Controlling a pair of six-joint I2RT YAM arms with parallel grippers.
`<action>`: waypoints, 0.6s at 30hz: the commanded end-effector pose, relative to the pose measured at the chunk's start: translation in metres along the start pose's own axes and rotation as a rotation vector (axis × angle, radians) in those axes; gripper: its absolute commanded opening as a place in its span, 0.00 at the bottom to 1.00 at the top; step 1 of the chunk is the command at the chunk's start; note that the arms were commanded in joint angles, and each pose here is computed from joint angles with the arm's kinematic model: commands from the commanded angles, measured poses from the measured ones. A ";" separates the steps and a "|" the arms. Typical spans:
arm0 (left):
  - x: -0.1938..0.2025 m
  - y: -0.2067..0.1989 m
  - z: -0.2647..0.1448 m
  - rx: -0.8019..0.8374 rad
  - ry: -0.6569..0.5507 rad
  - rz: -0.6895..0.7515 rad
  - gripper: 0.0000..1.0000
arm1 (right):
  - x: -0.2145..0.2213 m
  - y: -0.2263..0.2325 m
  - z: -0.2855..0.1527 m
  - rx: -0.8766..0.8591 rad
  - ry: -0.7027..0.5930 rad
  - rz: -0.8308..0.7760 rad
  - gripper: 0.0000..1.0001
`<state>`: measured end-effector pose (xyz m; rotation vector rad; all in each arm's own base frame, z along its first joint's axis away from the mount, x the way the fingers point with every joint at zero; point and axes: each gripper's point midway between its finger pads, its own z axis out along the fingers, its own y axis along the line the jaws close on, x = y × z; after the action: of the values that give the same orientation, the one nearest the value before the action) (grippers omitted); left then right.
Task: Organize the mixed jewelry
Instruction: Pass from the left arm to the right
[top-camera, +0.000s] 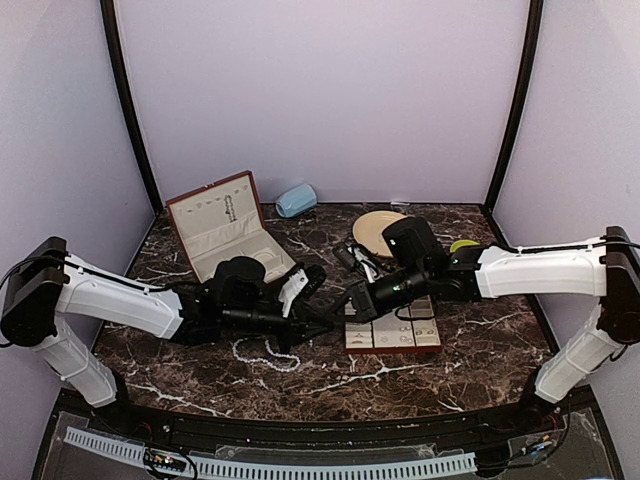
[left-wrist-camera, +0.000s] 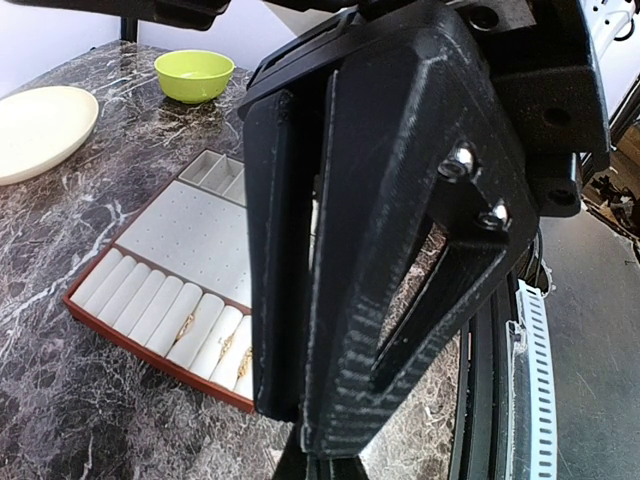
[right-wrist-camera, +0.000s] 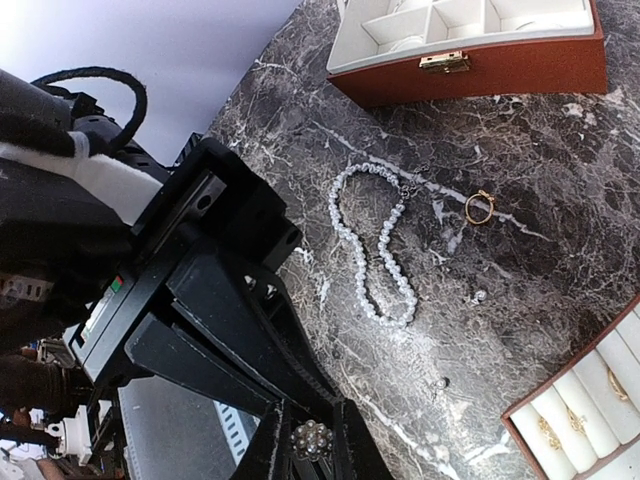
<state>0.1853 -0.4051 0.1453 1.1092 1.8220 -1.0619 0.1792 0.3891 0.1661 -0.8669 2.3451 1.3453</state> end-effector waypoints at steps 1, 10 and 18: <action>-0.015 -0.001 -0.001 0.006 -0.029 -0.001 0.00 | -0.010 0.006 -0.002 0.016 -0.027 -0.036 0.09; -0.011 0.008 -0.002 -0.046 -0.019 -0.014 0.43 | -0.015 -0.016 -0.011 0.137 -0.070 0.002 0.06; 0.002 0.021 -0.018 -0.141 0.023 0.013 0.57 | -0.005 -0.058 -0.028 0.251 -0.102 0.087 0.07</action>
<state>0.1941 -0.3981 0.1370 1.0784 1.8732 -0.9877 0.2094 0.3661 0.1500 -0.7097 2.4125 1.1399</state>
